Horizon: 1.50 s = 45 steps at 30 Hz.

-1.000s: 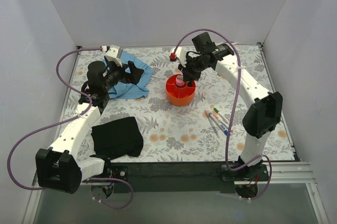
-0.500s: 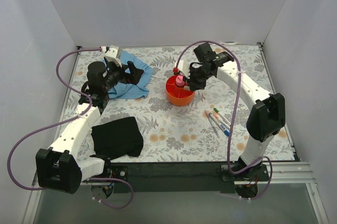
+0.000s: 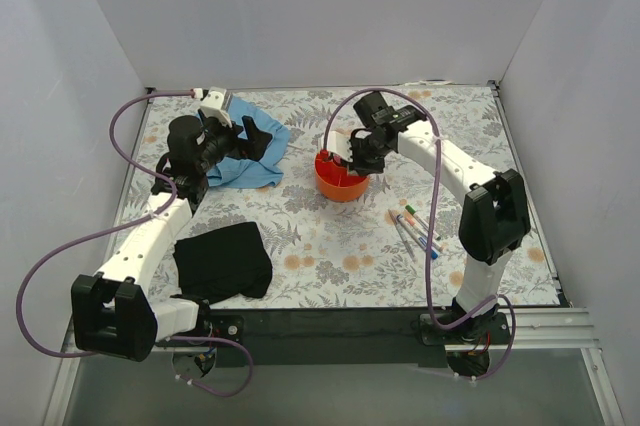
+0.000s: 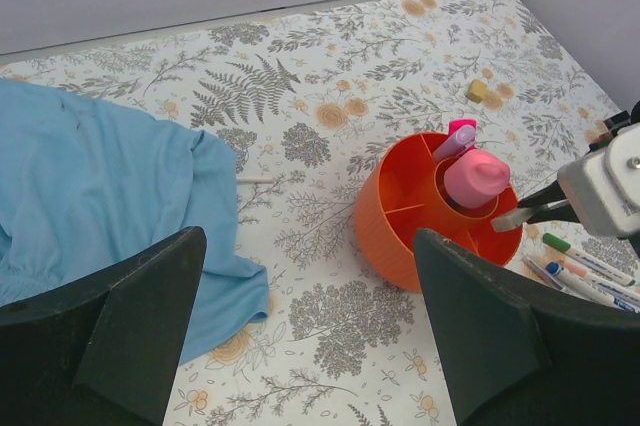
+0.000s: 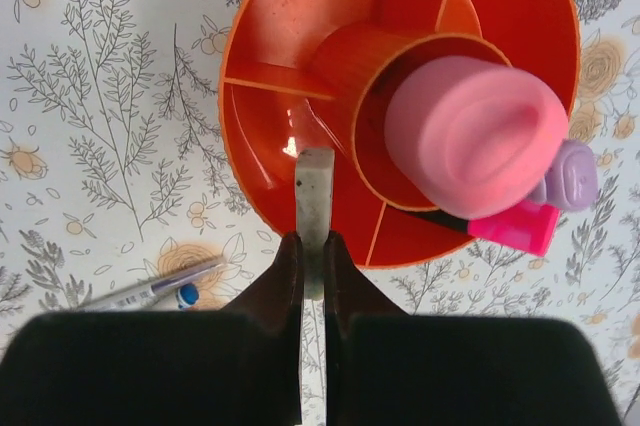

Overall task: Sort the stationery into containers
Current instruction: Place the stationery in the storage box, then pick up the stationery from the center of the board.

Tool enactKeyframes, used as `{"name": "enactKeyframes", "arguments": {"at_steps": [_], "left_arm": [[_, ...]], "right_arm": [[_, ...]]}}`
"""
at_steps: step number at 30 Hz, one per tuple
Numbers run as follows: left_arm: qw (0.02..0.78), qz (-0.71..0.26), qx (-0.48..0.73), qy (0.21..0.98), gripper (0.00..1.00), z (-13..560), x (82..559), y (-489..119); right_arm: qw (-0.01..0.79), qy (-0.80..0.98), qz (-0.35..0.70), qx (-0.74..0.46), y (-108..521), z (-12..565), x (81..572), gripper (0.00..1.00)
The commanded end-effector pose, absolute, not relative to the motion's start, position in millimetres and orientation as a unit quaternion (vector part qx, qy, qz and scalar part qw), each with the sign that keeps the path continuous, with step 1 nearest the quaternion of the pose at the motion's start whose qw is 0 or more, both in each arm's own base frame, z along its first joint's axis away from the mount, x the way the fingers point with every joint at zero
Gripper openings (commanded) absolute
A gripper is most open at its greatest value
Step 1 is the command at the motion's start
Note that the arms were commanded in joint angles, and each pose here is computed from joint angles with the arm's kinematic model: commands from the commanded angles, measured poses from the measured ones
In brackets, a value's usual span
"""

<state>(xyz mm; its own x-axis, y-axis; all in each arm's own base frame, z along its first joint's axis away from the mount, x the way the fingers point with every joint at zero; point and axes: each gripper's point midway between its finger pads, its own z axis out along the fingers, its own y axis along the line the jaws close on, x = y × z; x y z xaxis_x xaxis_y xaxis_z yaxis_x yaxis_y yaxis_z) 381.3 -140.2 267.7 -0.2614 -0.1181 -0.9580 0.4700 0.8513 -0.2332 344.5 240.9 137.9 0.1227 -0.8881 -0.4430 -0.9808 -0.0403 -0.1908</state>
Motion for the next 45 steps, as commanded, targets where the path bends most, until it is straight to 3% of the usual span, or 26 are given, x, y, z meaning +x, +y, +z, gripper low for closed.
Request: {"name": "enactKeyframes", "arguments": {"at_steps": [1,2,7,11,15,19,27,39,45], "left_arm": [[0.604,-0.246,0.117,0.749,0.85,276,383,-139],[0.604,-0.245,0.116,0.75,0.85,275,383,-138],[0.604,-0.246,0.117,0.749,0.85,275,382,-138],[0.604,-0.248,0.114,0.749,0.85,274,382,-138],[0.607,-0.252,0.114,0.745,0.85,277,382,-139],[0.61,-0.249,0.113,0.744,0.85,277,382,-137],[0.599,-0.252,0.113,0.751,0.85,271,380,-138],[0.584,-0.242,0.122,0.765,0.85,263,389,-137],[0.58,-0.242,0.121,0.769,0.85,258,395,-139]], "right_arm": [[0.236,0.611,0.075,-0.752,249,132,345,0.03],[0.233,0.607,0.072,-0.756,251,128,343,0.12],[0.233,0.603,0.045,-0.761,251,128,346,0.37],[0.255,0.605,0.03,-0.754,248,148,348,0.5],[0.29,0.623,0.022,-0.726,243,178,354,0.5],[0.338,0.703,0.056,-0.623,206,208,381,0.49],[0.316,0.853,0.128,-0.396,127,170,452,0.48],[0.325,0.867,0.11,-0.36,98,131,539,0.59],[0.305,0.872,0.088,-0.373,86,111,542,0.62]]}}
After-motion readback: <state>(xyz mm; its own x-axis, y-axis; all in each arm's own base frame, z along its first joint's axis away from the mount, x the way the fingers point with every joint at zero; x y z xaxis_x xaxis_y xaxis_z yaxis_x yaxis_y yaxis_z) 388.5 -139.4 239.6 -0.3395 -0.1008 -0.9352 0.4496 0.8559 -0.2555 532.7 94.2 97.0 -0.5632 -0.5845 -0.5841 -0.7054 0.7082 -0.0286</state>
